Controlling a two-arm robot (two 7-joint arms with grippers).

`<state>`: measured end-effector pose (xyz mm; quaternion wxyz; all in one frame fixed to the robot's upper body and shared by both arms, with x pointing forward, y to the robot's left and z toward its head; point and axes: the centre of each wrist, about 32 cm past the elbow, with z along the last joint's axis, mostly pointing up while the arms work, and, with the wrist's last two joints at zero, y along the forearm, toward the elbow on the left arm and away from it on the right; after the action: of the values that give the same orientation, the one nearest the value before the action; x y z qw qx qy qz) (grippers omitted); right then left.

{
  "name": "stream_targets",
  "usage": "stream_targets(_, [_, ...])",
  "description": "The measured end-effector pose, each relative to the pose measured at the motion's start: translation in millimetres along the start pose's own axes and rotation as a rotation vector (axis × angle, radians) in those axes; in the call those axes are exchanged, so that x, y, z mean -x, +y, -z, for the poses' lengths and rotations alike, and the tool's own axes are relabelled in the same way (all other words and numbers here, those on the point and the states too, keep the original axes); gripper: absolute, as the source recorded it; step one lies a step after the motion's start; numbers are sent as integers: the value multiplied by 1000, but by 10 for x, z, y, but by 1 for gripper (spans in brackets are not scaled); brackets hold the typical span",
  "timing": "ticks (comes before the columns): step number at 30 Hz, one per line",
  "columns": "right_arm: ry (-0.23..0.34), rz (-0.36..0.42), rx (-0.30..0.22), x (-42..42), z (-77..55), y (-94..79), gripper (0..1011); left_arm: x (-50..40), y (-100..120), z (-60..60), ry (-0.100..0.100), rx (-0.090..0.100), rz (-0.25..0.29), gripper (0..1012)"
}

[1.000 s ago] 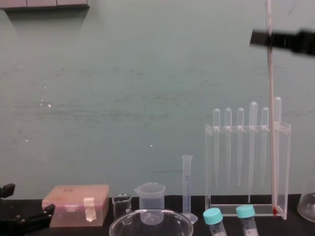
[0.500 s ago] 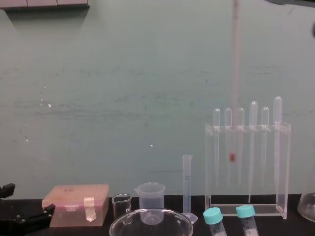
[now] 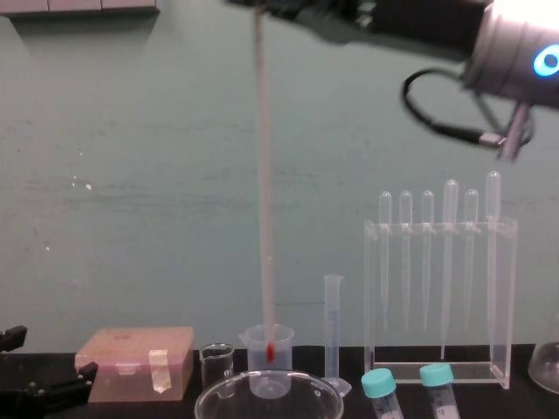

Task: Hold the thermometer with one hand and immerse one end into the beaker, then reinsert it into the test tube rack.

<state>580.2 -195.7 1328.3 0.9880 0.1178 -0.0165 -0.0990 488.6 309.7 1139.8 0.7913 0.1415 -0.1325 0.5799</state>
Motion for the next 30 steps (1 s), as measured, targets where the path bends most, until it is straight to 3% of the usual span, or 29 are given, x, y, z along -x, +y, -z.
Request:
stream_targets(7, [57,-30,40,-63,249,64,56,0,0,0,0,0,0,1008])
stream_targets(16, [88,-33,89,-141,612,-67,56,0,0,0,0,0,0,1008])
stream_targets(30, [81,-42,116,-119,859,-239,56,0,0,0,0,0,0,1008])
